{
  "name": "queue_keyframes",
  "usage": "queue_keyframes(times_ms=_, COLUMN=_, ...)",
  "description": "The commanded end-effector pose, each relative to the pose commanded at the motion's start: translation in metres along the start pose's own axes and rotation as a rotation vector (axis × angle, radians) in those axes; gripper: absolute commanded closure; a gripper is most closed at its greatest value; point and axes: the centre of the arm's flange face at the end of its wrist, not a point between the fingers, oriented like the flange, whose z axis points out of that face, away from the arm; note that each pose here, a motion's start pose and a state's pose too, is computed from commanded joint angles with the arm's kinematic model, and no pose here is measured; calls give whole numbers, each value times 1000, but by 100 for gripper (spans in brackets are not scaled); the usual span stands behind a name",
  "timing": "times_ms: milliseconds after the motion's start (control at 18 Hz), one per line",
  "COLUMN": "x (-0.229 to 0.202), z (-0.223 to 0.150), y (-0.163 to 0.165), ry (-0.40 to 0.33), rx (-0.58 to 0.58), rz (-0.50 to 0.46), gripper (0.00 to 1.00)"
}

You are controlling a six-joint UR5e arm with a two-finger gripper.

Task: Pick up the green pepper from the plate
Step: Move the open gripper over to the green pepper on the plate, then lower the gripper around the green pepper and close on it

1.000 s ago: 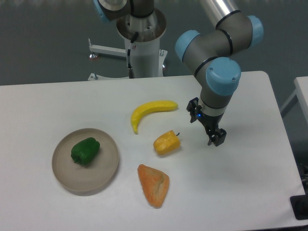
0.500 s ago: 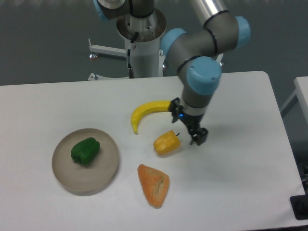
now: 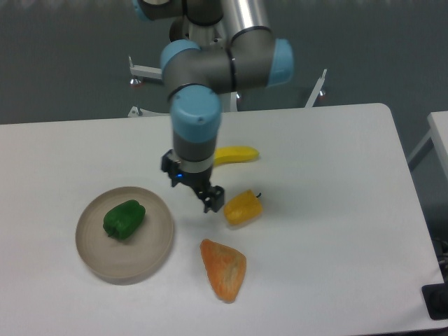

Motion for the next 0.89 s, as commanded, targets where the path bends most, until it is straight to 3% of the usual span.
queue_keyframes(times_ms=444, x=31, z=38, y=-26, ry=25, rx=-32, rz=-86, gripper=0)
queue_keyframes(times_ms=889, x=51, z=58, y=-45, ry=22, rx=-17, rz=-79, gripper=0)
